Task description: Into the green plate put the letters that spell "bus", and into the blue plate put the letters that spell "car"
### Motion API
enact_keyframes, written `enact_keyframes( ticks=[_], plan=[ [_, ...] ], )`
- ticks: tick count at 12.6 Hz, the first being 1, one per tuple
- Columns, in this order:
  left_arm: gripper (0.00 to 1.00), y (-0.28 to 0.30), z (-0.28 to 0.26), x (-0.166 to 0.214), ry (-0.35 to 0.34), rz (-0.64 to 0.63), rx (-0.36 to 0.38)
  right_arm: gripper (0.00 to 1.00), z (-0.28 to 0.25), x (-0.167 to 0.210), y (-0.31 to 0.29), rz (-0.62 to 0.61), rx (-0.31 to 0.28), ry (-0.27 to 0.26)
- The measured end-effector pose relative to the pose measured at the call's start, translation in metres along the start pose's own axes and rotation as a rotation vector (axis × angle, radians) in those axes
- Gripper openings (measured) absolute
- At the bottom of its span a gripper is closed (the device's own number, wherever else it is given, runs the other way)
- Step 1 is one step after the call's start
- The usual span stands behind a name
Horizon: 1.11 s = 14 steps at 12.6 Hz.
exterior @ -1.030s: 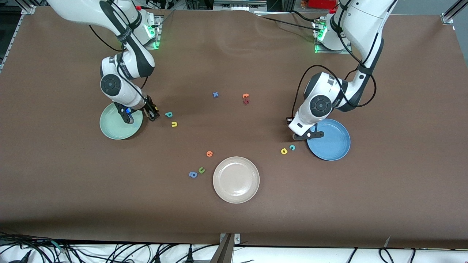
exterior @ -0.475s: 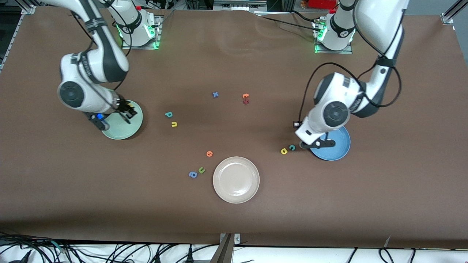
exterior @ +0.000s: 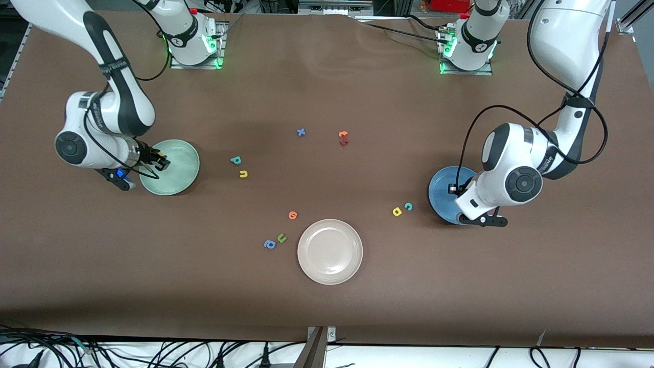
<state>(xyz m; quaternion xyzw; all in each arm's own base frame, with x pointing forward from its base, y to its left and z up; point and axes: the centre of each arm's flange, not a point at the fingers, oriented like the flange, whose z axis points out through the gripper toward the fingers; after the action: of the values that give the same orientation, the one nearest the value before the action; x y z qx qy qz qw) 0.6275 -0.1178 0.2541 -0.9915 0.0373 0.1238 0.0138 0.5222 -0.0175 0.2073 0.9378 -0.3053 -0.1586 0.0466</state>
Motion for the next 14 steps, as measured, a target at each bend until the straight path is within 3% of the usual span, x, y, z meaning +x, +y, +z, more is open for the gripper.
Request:
enact_keyframes(
  ticks=[2, 3, 8, 9, 10, 14],
  plan=[
    [0.19, -0.006, 0.005, 0.010, 0.001, 0.010, -0.002, 0.31, 0.019, 0.002, -0.002, -0.004, 0.001, -0.002],
    [0.25, -0.011, 0.011, 0.012, -0.007, 0.008, -0.005, 0.38, 0.021, 0.002, -0.003, -0.005, 0.001, -0.002],
    [0.78, 0.008, 0.012, 0.015, -0.003, 0.038, -0.016, 0.93, -0.007, -0.007, -0.004, 0.009, -0.008, -0.009],
    [0.90, 0.028, 0.009, 0.014, 0.016, 0.064, -0.017, 0.99, -0.024, -0.018, -0.012, 0.022, -0.008, -0.009],
    [0.99, 0.054, 0.007, 0.013, 0.045, 0.102, -0.013, 0.99, -0.041, -0.035, -0.026, 0.045, 0.001, -0.003],
    [0.99, 0.115, 0.024, 0.013, 0.128, 0.361, 0.027, 0.98, -0.062, -0.106, -0.097, 0.159, 0.060, 0.029]
  ],
)
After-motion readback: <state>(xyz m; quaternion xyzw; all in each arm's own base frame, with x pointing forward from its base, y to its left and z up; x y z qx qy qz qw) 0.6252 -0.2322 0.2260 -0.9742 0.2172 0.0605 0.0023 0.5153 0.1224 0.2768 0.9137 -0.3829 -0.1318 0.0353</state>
